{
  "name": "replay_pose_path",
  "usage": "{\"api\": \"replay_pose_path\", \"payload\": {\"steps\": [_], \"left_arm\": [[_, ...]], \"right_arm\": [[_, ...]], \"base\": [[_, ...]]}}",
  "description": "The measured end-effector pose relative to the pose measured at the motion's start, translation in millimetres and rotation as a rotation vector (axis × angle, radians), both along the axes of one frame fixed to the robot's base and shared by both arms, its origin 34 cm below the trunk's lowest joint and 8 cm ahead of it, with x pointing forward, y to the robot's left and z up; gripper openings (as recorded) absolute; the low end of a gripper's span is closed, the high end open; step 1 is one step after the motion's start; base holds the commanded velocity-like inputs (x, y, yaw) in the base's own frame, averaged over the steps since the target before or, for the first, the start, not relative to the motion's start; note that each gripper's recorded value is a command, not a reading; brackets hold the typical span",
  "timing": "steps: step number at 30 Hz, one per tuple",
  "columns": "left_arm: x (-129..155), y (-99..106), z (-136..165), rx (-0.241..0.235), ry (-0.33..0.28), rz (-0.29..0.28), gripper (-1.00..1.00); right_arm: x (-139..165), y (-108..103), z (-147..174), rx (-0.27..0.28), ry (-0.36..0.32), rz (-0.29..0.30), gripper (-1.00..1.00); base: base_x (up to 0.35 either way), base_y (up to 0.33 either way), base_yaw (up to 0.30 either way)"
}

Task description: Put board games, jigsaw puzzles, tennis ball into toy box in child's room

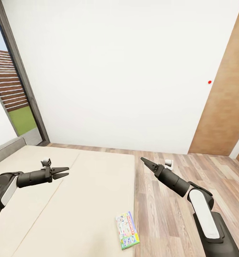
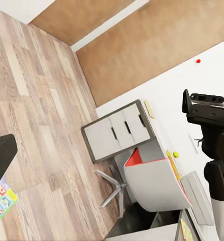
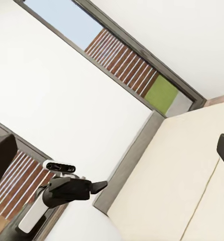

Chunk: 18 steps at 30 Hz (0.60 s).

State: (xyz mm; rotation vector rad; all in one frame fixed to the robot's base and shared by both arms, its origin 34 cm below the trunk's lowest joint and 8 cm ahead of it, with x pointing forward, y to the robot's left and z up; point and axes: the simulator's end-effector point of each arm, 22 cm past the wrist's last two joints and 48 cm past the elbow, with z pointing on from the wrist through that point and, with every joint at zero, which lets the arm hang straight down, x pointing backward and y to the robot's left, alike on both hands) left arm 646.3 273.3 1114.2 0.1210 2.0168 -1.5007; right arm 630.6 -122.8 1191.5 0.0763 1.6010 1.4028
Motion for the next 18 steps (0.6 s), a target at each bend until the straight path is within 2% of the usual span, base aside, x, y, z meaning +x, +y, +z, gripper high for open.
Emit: {"api": "replay_pose_path", "payload": {"steps": [12,18], "left_arm": [[-2.3,-0.1,10.6,0.0,-0.02,0.0,1.0],[-3.5,0.0,15.8,0.0,-0.03,0.0,1.0]], "right_arm": [[-3.8,-0.1,10.3,-0.001,-0.02,-0.001,1.0],[-5.7,0.0,15.1,0.0,-0.029,0.0,1.0]], "base": [[0.0,-0.003,0.062],[0.0,-0.108,0.062]]}}
